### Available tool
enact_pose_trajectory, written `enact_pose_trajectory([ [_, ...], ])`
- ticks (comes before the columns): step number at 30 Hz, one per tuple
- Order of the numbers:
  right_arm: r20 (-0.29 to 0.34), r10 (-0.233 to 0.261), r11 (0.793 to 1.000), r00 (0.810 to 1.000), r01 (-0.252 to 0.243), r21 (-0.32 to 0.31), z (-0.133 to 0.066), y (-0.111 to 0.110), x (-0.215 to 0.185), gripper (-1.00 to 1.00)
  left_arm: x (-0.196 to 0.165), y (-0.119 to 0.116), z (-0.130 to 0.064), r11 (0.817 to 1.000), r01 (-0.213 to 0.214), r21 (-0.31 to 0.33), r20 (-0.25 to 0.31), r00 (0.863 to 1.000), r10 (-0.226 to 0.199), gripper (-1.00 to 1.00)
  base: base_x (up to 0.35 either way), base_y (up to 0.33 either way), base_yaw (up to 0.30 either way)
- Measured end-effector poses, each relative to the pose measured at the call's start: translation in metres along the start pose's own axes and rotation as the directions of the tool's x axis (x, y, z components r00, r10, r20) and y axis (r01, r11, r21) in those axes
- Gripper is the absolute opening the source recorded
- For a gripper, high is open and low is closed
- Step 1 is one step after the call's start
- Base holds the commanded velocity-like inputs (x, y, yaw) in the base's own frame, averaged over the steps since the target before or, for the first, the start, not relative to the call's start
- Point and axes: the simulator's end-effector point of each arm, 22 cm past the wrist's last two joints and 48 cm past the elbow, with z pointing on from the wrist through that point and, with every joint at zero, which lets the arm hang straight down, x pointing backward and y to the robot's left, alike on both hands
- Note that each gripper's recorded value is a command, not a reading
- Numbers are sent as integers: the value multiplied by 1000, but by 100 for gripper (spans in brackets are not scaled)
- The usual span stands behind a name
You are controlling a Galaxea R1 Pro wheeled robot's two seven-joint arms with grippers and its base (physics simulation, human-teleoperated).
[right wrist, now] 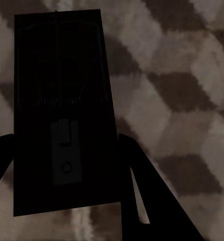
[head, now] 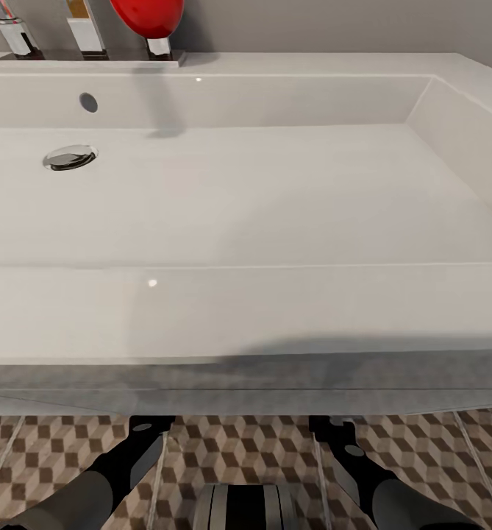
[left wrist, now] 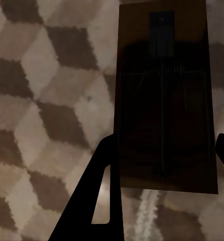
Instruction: Take the four mousetraps from the cabinet in the bathroom and place them on the bathroom floor. Make sure all four end up on the same floor surface, and ensure that at least two of them are either under or directly next to the same bathroom sink.
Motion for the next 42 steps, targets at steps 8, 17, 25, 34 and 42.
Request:
enact_pose_trajectory([
  [8,4,0,1000,1000,0,0,0,0,-1,-100,0,0,0,1000,0,0,0,1000,0,-100,0,0,0],
  [17,3,-1,1000,1000,1,1,0,-1,-1,-100,0,0,0,1000,0,0,0,1000,0,-100,0,0,0],
  [25,3,-2,1000,1000,2,1,0,-1,-1,-100,0,0,0,1000,-2,1,1,1000,2,-100,0,0,0],
  [34,3,-3,1000,1000,3,0,0,-1,-1,-100,1,-1,0,1000,-2,1,-2,1000,2,-100,0,0,0],
  [42,3,-3,1000,1000,3,0,0,-1,-1,-100,1,0,0,1000,-2,0,-2,1000,2,-100,0,0,0],
])
